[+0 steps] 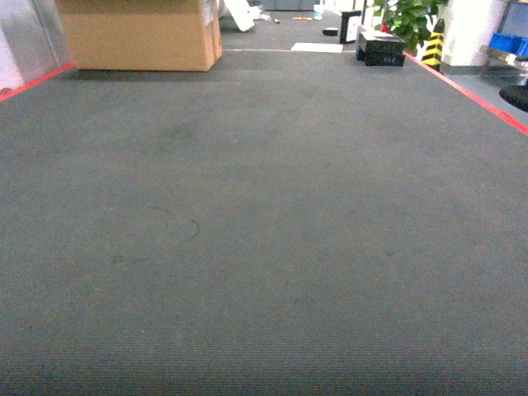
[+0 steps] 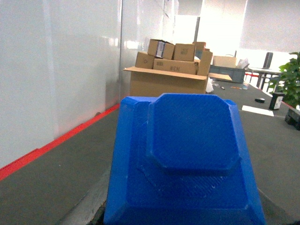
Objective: Sort blue parts and orange caps into right shelf containers
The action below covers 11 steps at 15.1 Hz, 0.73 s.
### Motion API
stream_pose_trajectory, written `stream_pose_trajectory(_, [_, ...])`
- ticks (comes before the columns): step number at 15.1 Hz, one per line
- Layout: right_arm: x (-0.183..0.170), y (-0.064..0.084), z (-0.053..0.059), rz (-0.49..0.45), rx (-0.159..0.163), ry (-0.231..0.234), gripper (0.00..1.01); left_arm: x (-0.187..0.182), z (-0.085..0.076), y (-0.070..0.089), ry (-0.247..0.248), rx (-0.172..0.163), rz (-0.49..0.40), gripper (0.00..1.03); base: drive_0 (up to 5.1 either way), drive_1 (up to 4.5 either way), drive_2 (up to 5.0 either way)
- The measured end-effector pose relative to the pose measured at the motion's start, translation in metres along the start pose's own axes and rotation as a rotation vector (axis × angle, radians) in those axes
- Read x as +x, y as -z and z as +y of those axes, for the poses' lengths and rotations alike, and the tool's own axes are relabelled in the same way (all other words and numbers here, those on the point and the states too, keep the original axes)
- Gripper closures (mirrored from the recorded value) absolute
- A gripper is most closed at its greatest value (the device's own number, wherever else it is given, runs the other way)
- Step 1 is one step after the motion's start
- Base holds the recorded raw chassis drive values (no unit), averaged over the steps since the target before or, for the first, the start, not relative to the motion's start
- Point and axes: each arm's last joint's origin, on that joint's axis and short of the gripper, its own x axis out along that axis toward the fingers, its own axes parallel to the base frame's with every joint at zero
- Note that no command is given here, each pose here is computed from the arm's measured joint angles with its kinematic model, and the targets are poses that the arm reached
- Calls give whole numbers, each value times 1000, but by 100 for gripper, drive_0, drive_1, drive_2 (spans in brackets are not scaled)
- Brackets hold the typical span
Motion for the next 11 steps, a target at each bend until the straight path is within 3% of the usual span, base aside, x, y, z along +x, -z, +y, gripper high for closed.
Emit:
stream_pose_trajectory(2, [-1, 2, 2, 9, -22, -20, 57, -8, -4, -2, 58, -2, 11, 59, 0, 0, 0])
stream_pose_trajectory(4, [0, 3, 3, 17, -33, -22, 57, -8, -5, 0, 62, 5, 22, 59, 0, 0, 0])
stream_pose_trajectory(5, [2, 4, 1, 111, -82, -108, 57, -8, 1, 1, 147, 48, 133, 59, 0, 0, 0])
stream_pose_trajectory(6, [-2, 2, -8, 158, -57, -185, 57, -14, 5, 4, 212, 57, 183, 59, 0, 0, 0])
stream_pose_trajectory(7, [-8, 6, -19, 207, -32, -206, 57, -21, 9, 12, 249, 54, 217, 59, 0, 0, 0])
stream_pose_trajectory(9, [-21, 30, -37, 293, -20, -221, 57, -29, 16, 25, 259, 59, 242, 59, 0, 0, 0])
stream_pose_trajectory(11, [-28, 38, -47, 293, -6, -226, 57, -35, 28, 30, 266, 56, 236, 59, 0, 0, 0])
